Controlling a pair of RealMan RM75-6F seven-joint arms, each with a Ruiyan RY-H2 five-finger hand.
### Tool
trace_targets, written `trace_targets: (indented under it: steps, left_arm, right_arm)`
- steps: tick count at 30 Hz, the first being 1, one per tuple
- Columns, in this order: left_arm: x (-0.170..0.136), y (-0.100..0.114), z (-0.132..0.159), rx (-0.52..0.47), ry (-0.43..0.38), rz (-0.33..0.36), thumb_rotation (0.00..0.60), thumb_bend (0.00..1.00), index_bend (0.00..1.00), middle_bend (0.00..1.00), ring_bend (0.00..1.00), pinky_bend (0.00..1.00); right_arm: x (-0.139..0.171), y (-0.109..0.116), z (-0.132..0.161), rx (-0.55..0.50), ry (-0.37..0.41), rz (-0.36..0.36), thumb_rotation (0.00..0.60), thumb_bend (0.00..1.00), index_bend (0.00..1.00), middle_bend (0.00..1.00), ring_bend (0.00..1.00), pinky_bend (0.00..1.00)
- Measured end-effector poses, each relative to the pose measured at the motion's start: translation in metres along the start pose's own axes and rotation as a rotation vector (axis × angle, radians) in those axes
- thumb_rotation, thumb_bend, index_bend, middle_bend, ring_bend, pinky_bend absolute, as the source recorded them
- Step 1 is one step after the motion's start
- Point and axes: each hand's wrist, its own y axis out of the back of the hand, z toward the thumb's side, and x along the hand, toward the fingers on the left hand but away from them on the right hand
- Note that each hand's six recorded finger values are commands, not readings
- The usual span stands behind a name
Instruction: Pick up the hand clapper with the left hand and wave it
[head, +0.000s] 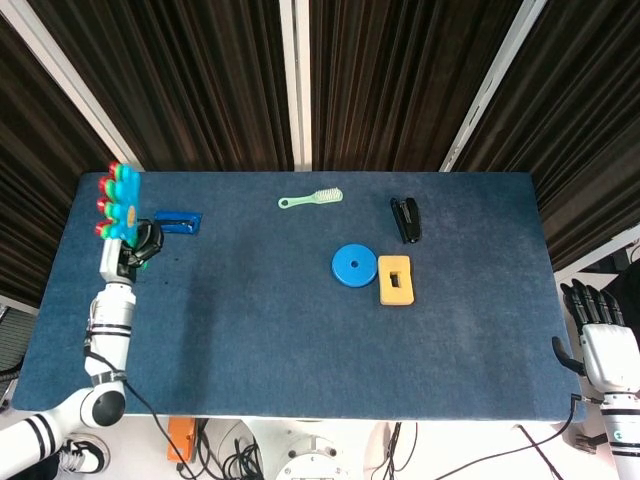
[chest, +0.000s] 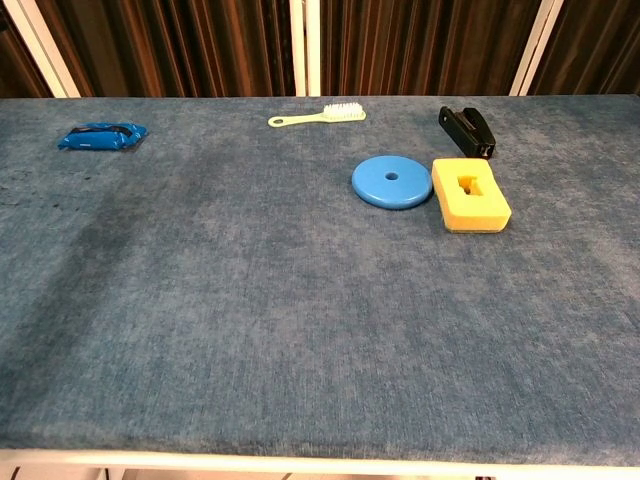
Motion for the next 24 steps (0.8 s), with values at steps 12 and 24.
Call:
trace_targets:
  steps: [12, 24]
  left_arm:
    - [-0.010, -0.033, -0.034, 1.319, -0.258, -0.235, 0.600, 0.59, 1.00, 1.00, 1.00, 1.00]
    - [-0.011, -0.045, -0.039, 1.332, -0.239, -0.271, 0.600, 0.63, 1.00, 1.00, 1.00, 1.00]
  right_arm:
    - [0.000, 0.000, -0.003, -0.004, -0.003, 0.000, 0.600, 0.31, 0.00, 0.00, 0.00, 0.00]
    - [0.000, 0.000, -0.005, -0.008, -0.007, 0.000, 0.600, 0.31, 0.00, 0.00, 0.00, 0.00]
